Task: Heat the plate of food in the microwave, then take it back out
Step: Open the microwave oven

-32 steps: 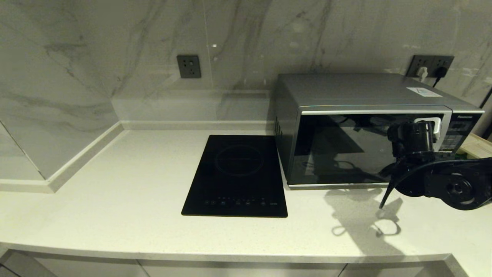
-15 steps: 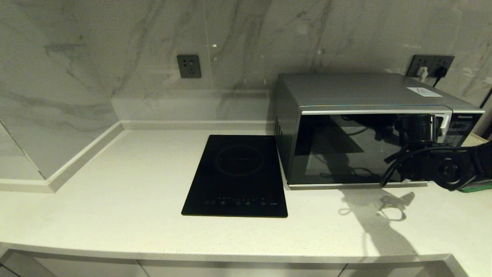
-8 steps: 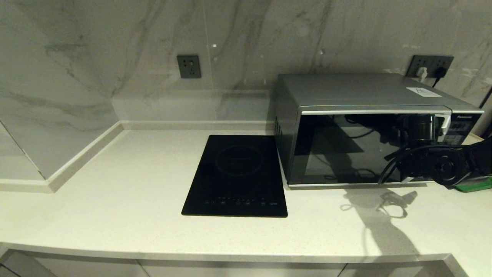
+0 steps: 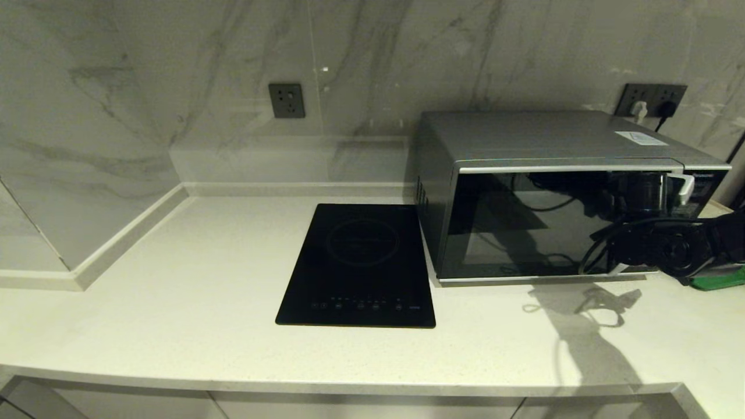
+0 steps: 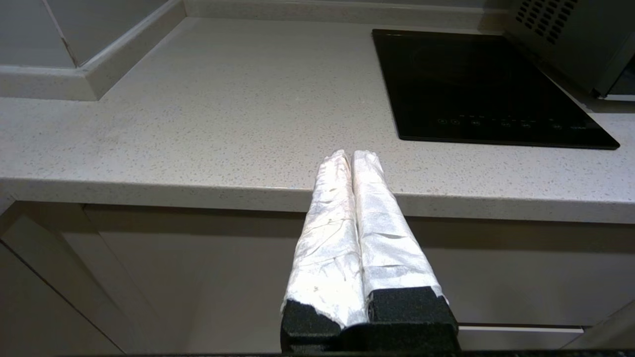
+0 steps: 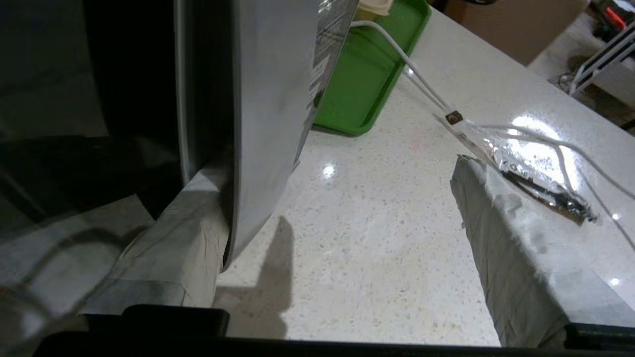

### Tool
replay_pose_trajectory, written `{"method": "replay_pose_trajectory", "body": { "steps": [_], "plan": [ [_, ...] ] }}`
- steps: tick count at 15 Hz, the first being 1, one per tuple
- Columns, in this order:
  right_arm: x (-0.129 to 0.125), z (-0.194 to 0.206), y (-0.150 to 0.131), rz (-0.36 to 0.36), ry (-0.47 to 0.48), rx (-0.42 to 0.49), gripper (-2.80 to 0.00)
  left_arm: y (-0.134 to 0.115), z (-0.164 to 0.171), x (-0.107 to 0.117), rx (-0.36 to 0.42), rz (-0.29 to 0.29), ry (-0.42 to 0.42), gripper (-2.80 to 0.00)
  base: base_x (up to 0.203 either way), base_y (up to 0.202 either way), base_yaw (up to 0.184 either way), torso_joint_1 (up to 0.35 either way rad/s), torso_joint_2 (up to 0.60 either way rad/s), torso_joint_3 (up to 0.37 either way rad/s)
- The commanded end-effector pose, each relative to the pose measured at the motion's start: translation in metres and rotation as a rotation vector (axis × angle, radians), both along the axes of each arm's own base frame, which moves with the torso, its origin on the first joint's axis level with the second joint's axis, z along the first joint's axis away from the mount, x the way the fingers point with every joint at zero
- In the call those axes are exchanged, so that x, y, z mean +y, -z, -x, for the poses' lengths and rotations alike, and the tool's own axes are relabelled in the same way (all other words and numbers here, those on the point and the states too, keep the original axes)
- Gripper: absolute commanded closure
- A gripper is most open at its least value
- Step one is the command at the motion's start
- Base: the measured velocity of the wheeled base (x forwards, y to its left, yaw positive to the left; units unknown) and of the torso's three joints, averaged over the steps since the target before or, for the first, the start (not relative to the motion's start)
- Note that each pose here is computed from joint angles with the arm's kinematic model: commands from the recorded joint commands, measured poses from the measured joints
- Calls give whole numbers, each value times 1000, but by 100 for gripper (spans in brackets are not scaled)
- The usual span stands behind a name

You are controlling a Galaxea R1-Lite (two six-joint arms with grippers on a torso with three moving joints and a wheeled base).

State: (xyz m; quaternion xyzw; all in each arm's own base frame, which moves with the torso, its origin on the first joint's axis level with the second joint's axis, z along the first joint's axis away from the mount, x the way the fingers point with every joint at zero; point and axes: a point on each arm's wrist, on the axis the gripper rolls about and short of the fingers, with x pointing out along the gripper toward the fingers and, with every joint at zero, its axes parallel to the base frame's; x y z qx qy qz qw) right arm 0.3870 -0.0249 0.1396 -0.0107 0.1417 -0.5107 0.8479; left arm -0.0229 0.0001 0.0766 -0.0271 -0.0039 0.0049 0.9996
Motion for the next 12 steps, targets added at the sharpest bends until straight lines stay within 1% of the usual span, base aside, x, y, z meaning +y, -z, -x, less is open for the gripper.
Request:
{"method": "replay_pose_trajectory", "body": {
  "steps": [1, 7, 10, 12],
  "plan": [
    [-5, -3, 5, 1, 19, 6, -280, 0, 0, 0, 0, 1, -1, 0, 0, 0, 0, 0, 0, 0],
    [-5, -2, 2, -14, 41, -44, -280, 0, 0, 0, 0, 1, -1, 0, 0, 0, 0, 0, 0, 0],
    [-4, 8, 9, -26, 62, -46, -280, 0, 0, 0, 0, 1, -1, 0, 0, 0, 0, 0, 0, 0],
    [-4, 18, 8, -37, 68, -54, -280, 0, 0, 0, 0, 1, -1, 0, 0, 0, 0, 0, 0, 0]
  ]
}}
